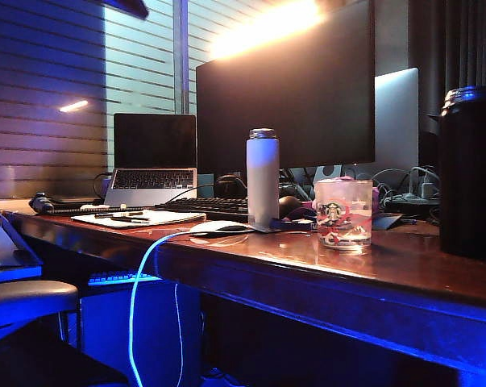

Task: Pick up the black thermos, pour a little water from inside into the glass cup, then place the black thermos back on the table.

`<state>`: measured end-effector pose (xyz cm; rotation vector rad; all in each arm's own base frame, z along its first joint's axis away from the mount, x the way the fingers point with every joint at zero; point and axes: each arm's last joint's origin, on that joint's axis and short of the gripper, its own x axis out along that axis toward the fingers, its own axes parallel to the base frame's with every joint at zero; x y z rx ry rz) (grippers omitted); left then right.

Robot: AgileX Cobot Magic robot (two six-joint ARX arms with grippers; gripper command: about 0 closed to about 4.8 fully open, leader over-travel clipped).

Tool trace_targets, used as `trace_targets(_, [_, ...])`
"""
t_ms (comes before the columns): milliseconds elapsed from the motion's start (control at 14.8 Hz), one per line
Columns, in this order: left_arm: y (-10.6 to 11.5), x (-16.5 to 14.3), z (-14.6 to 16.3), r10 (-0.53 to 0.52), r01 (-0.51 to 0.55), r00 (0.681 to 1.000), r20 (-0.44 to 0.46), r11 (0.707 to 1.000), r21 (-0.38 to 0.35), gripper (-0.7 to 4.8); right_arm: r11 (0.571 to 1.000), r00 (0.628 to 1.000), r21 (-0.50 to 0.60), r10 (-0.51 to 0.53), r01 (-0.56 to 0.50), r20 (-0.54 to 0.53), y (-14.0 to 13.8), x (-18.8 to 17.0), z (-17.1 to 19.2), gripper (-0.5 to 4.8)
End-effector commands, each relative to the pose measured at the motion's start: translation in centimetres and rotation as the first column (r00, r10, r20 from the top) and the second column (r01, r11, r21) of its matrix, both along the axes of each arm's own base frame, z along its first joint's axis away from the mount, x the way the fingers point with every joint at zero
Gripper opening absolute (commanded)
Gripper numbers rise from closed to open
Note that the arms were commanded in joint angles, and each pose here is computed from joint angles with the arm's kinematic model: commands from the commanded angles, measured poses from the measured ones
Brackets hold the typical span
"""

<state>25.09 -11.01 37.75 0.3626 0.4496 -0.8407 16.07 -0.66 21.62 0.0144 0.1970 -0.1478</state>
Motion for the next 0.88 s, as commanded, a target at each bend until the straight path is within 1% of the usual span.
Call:
trace_targets(68, [-0.2, 0.0, 0.2, -0.001, 0.000, 1.000, 0.031, 1.000, 0.014, -0.04, 0.999, 0.996, 0.002, 0.044, -0.044, 0.081, 0.1, 0.2, 0.9, -0.01])
trace_targets(203, [-0.3, 0.3, 0.5, 0.002, -0.002, 0.998, 0.068, 1.000, 0.000, -0.05, 0.997, 0.989, 0.005, 0.074, -0.075, 0.124, 0.2, 0.2, 1.3, -0.01])
trace_targets(271, [-0.4, 0.5, 0.7, 0.004, -0.003, 0.996, 0.092, 1.000, -0.015, -0.04, 0.996, 0.988, 0.005, 0.084, -0.085, 0.127, 0.3, 0.2, 1.3, -0.01])
trace_targets(338, [-0.5, 0.7, 0.7, 0.010, -0.007, 0.996, 0.094, 0.999, -0.031, -0.04, 0.997, 0.990, 0.005, 0.075, -0.076, 0.120, 0.2, 0.3, 1.2, -0.01])
trace_targets(406, [-0.5, 0.7, 0.7, 0.012, -0.008, 0.997, 0.070, 0.999, -0.054, -0.04, 0.997, 0.991, 0.006, 0.075, -0.076, 0.111, 0.2, 0.5, 1.0, -0.01])
trace_targets(541, [-0.9, 0.3, 0.7, -0.100, 0.103, 0.994, 0.039, 0.988, -0.113, -0.05, 0.997, 0.992, 0.007, 0.075, -0.076, 0.103, 0.2, 0.9, 0.7, -0.01])
trace_targets(745, [-1.0, 0.4, 0.8, -0.074, 0.078, 0.996, 0.051, 0.992, -0.098, -0.04, 0.997, 0.993, 0.008, 0.077, -0.078, 0.086, 0.2, 1.6, 0.3, 0.03])
trace_targets(812, [-1.0, 0.4, 0.8, -0.074, 0.079, 0.996, 0.052, 0.992, -0.098, -0.04, 0.997, 0.994, 0.009, 0.080, -0.081, 0.074, 0.2, 1.8, 0.0, 1.01])
trace_targets(880, [-1.0, 0.4, 0.8, -0.073, 0.078, 0.996, 0.052, 0.992, -0.098, -0.04, 0.994, 0.992, 0.012, 0.103, -0.105, 0.075, 0.3, 2.0, -0.1, 4.43])
